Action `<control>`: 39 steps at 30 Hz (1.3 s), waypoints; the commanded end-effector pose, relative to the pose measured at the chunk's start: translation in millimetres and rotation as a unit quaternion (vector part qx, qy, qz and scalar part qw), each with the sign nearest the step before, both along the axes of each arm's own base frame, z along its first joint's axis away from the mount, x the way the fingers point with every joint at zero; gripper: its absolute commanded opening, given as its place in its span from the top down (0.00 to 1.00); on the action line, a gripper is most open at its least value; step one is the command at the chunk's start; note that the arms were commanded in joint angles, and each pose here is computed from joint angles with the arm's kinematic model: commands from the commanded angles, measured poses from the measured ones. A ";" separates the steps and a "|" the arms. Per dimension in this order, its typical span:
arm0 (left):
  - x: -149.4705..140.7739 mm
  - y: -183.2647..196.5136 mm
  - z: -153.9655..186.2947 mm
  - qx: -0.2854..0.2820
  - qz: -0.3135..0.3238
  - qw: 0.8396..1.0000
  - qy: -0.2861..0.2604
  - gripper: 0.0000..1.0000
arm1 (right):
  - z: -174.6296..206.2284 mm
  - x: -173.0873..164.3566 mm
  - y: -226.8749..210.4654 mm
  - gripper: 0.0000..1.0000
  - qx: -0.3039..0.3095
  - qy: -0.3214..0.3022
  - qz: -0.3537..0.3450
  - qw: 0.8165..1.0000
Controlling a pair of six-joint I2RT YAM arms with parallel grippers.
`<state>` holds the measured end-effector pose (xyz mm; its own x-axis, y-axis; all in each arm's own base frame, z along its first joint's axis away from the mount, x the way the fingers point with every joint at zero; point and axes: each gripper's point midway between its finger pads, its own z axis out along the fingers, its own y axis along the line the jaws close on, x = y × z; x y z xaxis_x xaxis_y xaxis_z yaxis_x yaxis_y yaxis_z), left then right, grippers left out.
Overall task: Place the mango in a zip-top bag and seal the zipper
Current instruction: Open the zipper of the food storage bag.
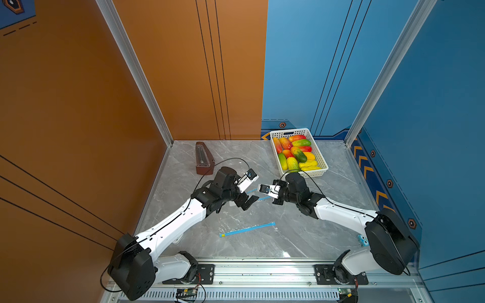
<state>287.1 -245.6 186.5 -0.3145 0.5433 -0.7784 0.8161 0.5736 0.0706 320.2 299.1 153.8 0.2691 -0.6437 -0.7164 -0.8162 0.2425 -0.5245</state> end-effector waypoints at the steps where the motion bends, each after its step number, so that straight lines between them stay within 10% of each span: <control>1: 2.0 6.9 -11.8 0.045 -0.007 0.999 -0.003 0.06 | 10.0 2.6 7.1 1.00 0.018 0.008 0.015 1.000; 5: 13.7 15.3 -17.5 0.068 0.017 0.997 -0.010 0.11 | 10.5 0.1 7.2 1.00 0.020 0.019 0.031 0.999; 19: 49.7 12.9 -6.1 0.042 0.075 0.996 0.003 0.87 | 11.6 0.7 6.2 0.93 0.011 0.027 0.028 0.999; 27: 66.2 31.8 4.4 -0.051 0.156 0.986 0.002 1.00 | 54.3 13.5 -4.1 0.46 0.106 0.108 -0.077 0.986; 35: 68.8 37.8 0.2 -0.113 0.179 0.977 0.014 1.00 | 101.3 18.7 -40.9 0.27 0.268 0.172 -0.192 0.928; 39: 74.8 42.5 -6.1 -0.118 0.208 0.971 0.029 1.00 | 105.8 54.2 -111.1 0.12 0.349 0.202 -0.373 0.836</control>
<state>356.4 -203.8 180.5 -0.4936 0.2311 -0.8384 0.5436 0.8345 -0.0901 349.4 238.7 262.7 -0.2144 -0.1691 -0.9620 -0.6591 0.7519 0.0147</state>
